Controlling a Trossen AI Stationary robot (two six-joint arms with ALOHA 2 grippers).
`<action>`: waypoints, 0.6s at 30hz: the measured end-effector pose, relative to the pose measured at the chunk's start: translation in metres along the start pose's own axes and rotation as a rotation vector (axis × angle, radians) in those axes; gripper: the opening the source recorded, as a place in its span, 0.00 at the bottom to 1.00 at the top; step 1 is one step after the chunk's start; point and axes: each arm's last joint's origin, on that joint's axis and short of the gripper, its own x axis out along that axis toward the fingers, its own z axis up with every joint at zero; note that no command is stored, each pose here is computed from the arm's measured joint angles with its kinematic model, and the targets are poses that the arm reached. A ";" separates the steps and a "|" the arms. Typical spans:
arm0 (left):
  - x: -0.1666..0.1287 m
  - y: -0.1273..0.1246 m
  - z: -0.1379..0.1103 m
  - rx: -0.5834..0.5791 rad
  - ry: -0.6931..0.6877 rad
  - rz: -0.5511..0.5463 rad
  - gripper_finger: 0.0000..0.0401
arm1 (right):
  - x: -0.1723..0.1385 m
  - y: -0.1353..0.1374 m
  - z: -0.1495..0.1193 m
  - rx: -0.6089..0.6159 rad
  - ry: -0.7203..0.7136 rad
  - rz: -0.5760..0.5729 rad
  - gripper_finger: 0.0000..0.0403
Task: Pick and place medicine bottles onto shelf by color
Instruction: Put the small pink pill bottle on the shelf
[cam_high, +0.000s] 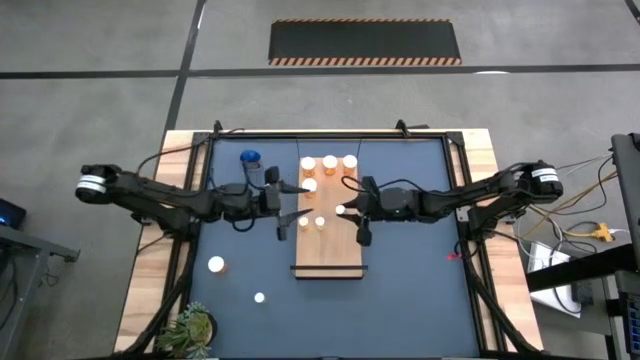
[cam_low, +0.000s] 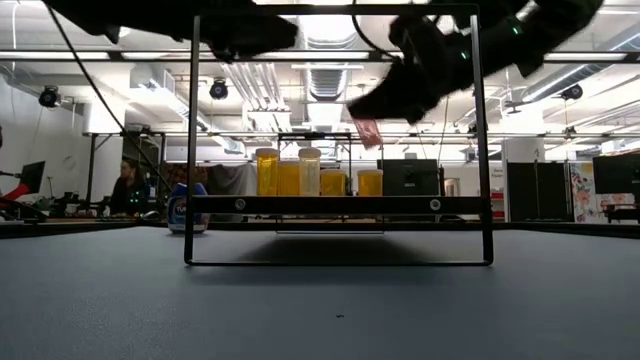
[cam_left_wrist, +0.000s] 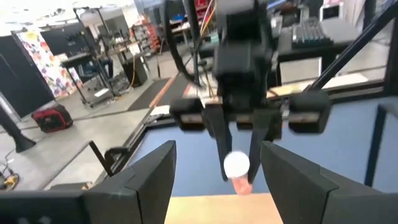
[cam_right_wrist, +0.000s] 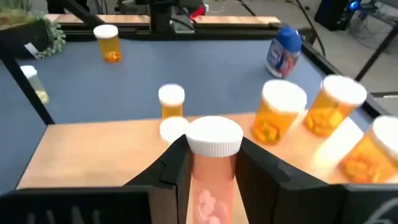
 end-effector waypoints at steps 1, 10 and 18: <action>-0.003 0.000 0.002 -0.002 -0.009 -0.002 0.54 | -0.001 -0.001 -0.006 0.013 -0.008 -0.002 0.24; -0.014 0.004 0.012 -0.008 -0.062 0.002 0.54 | -0.012 -0.006 -0.053 0.127 -0.249 -0.011 0.24; -0.013 0.004 0.012 0.015 -0.070 0.005 0.54 | 0.012 0.000 -0.084 0.147 -0.280 0.004 0.24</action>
